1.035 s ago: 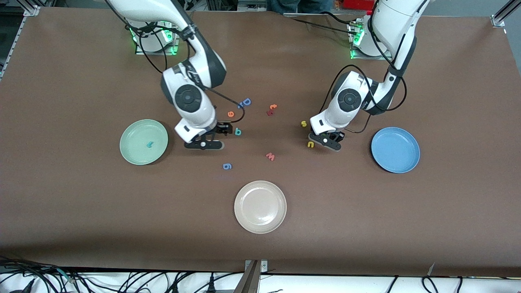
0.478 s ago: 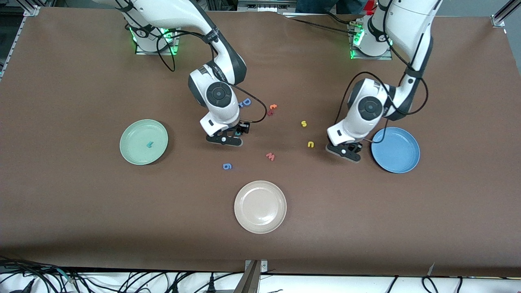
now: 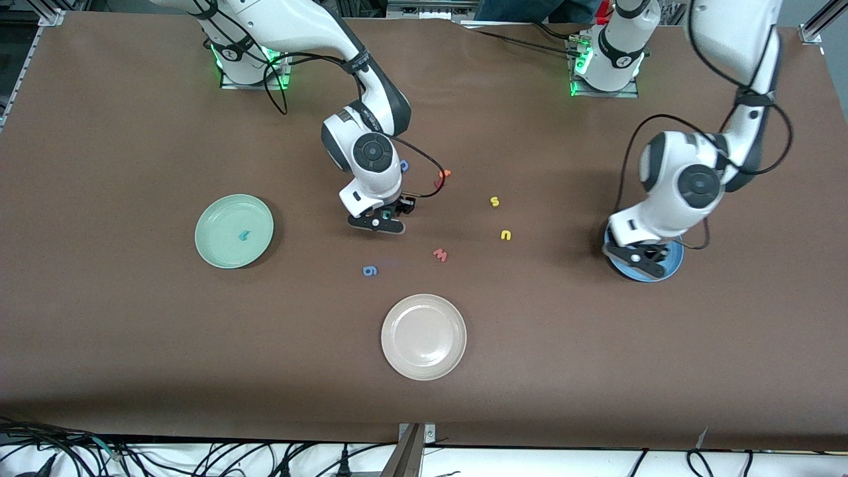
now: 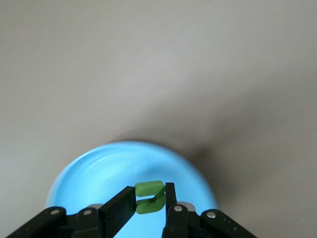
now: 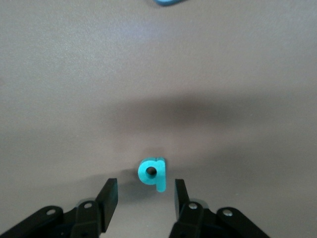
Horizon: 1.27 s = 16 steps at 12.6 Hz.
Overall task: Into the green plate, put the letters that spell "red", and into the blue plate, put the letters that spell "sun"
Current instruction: 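Grasp the teal q with the right gripper while the left places green letter, then place the teal q on the green plate while the left gripper returns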
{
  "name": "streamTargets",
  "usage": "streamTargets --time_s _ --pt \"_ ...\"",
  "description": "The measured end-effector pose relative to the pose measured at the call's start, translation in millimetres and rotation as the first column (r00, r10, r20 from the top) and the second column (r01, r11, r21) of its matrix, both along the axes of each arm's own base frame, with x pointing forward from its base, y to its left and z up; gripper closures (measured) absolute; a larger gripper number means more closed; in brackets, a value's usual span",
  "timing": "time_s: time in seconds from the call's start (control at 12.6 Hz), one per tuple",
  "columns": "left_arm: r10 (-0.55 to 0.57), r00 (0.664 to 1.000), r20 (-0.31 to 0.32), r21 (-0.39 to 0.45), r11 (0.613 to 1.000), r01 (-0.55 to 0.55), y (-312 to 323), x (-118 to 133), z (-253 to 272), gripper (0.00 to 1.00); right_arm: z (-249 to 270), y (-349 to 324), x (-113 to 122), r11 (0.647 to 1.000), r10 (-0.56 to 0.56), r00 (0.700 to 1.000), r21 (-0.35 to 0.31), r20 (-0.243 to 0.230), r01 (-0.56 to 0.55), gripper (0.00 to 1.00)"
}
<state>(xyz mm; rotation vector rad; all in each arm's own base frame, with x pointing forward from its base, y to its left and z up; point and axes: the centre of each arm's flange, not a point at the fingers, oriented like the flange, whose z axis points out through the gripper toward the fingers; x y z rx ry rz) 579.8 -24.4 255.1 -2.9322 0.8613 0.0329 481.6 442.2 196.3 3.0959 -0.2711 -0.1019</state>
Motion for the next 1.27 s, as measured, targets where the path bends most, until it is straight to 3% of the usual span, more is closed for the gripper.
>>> streamTargets --time_s 0.32,0.72,1.11,1.19,1.27 --pt "-0.025 0.998 -0.054 0.007 1.0 0.025 69 -13 -9 0.69 -8 3 -4 0.999 -0.044 0.999 -0.004 0.027 0.044 0.45" --pt "0.02 0.992 -0.125 -0.016 1.0 -0.022 69 -27 -49 0.69 -15 -9 3 0.999 -0.038 0.997 -0.013 0.067 0.039 0.45" --pt "0.041 0.99 -0.134 -0.029 0.999 -0.045 68 -28 -58 0.66 -20 -8 1 0.999 -0.034 0.997 -0.009 0.073 0.035 0.46" --pt "0.037 0.991 -0.129 -0.029 0.999 -0.041 65 -26 -57 0.59 -20 -7 1 0.999 -0.034 0.997 -0.008 0.075 0.034 0.52" --pt "0.033 0.992 -0.121 -0.035 0.999 -0.037 60 -24 -55 0.49 -19 -6 1 0.999 -0.033 0.996 -0.005 0.078 0.033 0.65"
